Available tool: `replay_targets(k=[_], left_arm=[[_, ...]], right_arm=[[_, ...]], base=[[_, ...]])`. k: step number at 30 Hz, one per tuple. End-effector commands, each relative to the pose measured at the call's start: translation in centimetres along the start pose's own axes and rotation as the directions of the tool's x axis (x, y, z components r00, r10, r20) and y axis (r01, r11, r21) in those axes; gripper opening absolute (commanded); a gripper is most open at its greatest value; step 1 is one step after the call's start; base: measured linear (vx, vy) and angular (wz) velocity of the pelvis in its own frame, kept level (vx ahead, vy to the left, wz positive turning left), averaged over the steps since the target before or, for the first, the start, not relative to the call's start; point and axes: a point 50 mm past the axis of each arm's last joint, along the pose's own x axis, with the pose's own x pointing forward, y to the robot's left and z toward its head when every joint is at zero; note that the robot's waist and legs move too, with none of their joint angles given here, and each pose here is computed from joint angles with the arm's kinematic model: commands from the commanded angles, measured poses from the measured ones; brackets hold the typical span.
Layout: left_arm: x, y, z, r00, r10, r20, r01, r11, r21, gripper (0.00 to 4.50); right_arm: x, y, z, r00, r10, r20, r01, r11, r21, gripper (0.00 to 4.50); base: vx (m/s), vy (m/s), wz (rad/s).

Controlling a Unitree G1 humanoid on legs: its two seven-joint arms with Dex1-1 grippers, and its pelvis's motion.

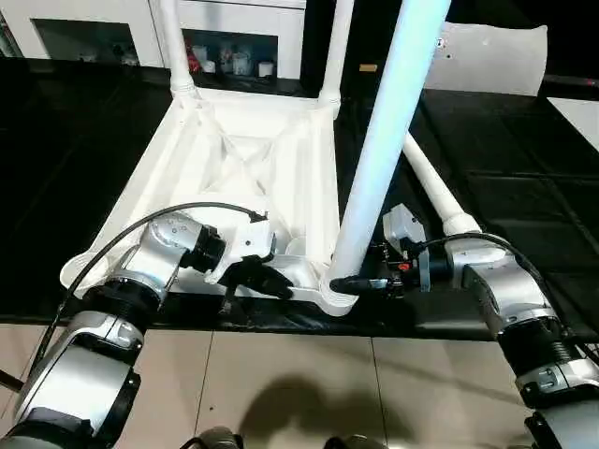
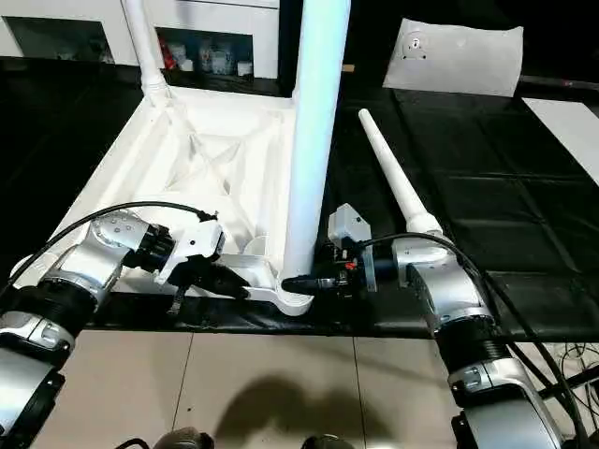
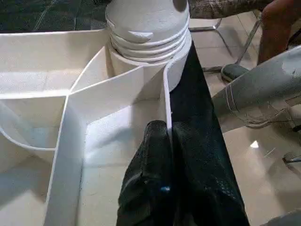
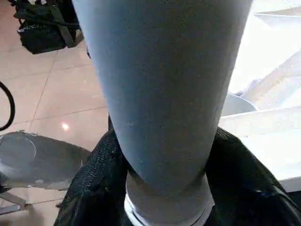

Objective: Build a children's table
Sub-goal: Rotate leg to tighten

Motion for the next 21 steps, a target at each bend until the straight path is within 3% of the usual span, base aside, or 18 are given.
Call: replay_targets(k=[1, 7, 10, 14, 17, 21], left_arm=[[1.4, -0.7, -0.3, 0.993, -0.111, -0.040, 0.110, 0.994, -0.004, 0.00], [2.6, 0.2, 1.3, 0.990, 0.065, 0.127, -0.050, 0.992, -0.116, 0.00], [4.2, 0.6, 2.4, 0.965, 0.174, 0.197, -0.135, 0.971, -0.198, 0.00], [5.4, 1.2, 3.3, 0.937, 0.273, 0.218, -0.214, 0.942, -0.260, 0.00], [7.4, 2.1, 4.7, 0.892, 0.409, 0.193, -0.330, 0.881, -0.340, 0.00], [8.4, 3.6, 5.7, 0.802, 0.588, 0.109, -0.504, 0.763, -0.405, 0.00]], right_arm=[[0.3, 0.4, -0.1, 1.000, 0.024, 0.009, -0.024, 1.000, 0.012, 1.97], [1.4, 0.8, -0.9, 0.992, -0.102, 0.074, 0.092, 0.987, 0.129, 1.97], [3.3, 1.1, -1.8, 0.973, -0.230, 0.035, 0.218, 0.955, 0.202, 1.97], [5.1, 1.1, -2.0, 0.943, -0.333, 0.023, 0.317, 0.913, 0.258, 1.97], [7.6, 0.9, -1.8, 0.877, -0.480, -0.014, 0.460, 0.832, 0.310, 1.97], [9.3, -0.4, -1.2, 0.742, -0.667, -0.065, 0.641, 0.678, 0.359, 1.96]], base=[[0.000, 0.000, 0.00], [0.000, 0.000, 0.00], [0.000, 0.000, 0.00], [0.000, 0.000, 0.00], [0.000, 0.000, 0.00], [0.000, 0.000, 0.00]])
